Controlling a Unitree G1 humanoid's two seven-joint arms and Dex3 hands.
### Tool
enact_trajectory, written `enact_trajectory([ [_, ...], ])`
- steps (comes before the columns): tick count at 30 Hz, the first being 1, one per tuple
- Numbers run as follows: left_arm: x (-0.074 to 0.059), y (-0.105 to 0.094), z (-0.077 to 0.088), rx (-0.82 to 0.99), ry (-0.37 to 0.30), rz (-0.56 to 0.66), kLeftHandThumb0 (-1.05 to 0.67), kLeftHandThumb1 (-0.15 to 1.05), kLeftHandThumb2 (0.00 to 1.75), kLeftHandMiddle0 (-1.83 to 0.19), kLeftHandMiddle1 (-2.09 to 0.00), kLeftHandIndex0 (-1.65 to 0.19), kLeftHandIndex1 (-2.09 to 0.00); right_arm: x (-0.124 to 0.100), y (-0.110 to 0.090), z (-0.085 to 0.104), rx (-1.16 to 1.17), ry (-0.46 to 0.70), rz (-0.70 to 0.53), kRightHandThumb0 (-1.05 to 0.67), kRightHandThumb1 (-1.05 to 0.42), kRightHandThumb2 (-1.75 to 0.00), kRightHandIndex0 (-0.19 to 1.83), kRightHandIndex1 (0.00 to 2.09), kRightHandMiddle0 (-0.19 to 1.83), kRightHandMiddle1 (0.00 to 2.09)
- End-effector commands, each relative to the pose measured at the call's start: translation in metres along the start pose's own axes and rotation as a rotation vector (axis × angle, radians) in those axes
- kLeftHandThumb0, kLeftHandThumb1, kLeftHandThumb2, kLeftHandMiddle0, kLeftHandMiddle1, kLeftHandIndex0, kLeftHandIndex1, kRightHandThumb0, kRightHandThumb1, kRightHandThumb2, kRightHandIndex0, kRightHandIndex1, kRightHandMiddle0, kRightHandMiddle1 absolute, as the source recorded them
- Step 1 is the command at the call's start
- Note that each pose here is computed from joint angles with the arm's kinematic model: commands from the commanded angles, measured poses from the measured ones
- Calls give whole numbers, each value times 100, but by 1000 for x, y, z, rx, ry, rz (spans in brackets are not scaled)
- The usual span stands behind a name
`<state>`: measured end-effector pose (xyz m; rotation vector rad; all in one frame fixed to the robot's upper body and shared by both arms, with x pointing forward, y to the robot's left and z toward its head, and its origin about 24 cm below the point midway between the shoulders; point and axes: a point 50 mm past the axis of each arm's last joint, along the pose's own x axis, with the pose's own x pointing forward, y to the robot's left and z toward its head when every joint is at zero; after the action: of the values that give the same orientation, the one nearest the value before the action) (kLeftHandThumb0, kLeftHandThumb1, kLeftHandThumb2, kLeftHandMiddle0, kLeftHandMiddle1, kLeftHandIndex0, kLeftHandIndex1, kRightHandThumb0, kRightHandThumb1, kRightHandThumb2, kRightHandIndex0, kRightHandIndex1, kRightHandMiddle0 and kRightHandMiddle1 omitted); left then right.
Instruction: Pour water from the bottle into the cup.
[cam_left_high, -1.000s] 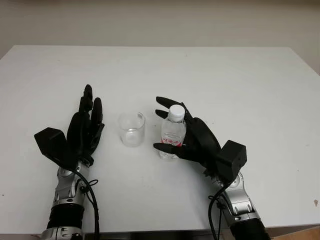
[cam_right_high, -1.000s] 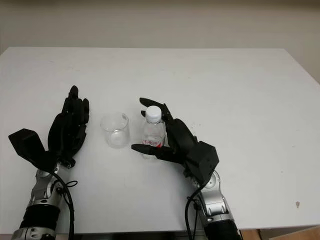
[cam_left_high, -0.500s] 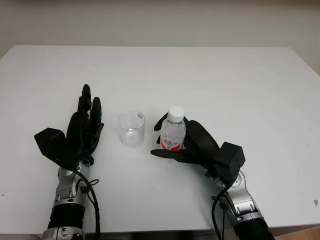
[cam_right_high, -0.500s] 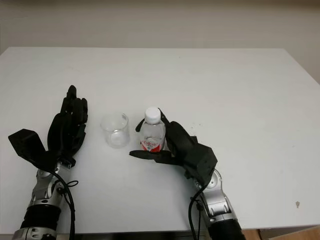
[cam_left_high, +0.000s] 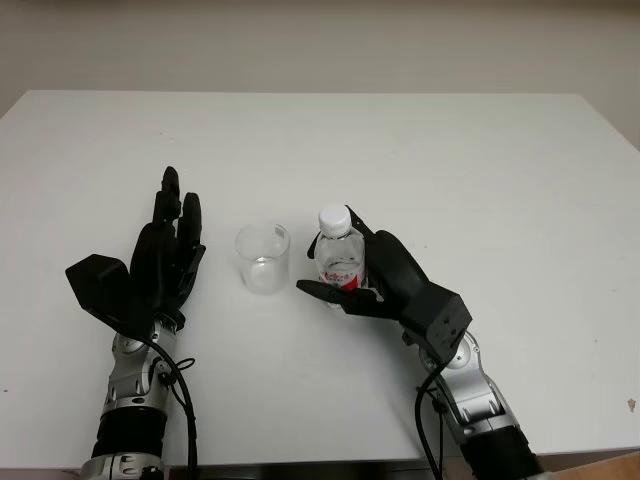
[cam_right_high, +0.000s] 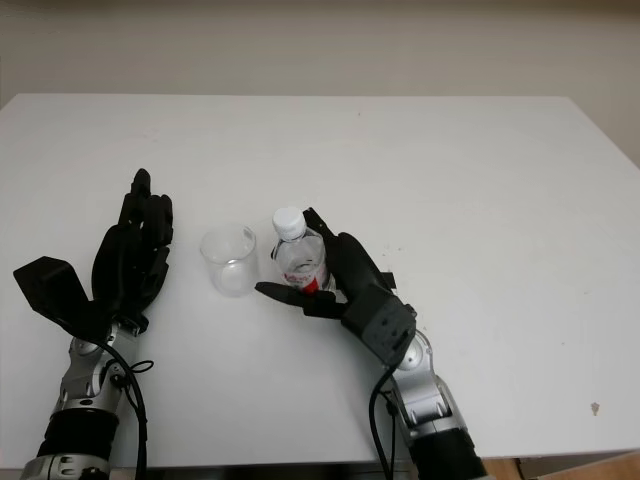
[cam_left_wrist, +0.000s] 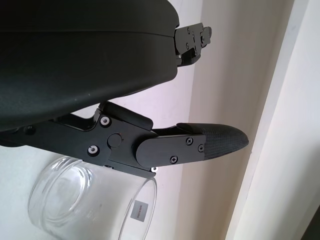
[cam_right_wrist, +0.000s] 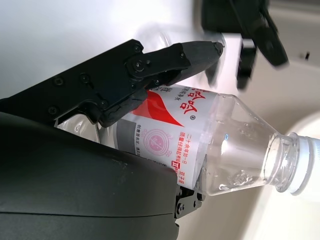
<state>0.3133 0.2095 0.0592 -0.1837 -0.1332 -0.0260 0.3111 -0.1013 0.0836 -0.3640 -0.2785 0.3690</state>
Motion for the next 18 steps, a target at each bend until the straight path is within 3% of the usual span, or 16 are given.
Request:
enact_trajectory([
  [1, 1, 1, 4, 6, -10, -6, -74, 105, 44, 15, -6, 16, -6, 17, -7, 13, -35, -57, -23, -37, -105, -47, 183, 209, 175, 209],
  [5, 0, 1, 5, 10, -9, -13, -74, 105, 44, 16, -5, 16, -6, 41, -20, 18, -136, -91, -33, -36, -105, -45, 180, 209, 151, 209],
  [12, 0, 1, 4, 10, -2, -11, -75, 105, 42, 16, -5, 17, -5, 71, -44, 25, -430, -130, -6, -41, -105, -35, 137, 209, 108, 209],
  [18, -2, 1, 3, 8, 1, -11, -75, 105, 43, 17, -5, 17, -5, 83, -51, 34, -641, -176, 5, -40, -105, -31, 128, 209, 94, 209],
])
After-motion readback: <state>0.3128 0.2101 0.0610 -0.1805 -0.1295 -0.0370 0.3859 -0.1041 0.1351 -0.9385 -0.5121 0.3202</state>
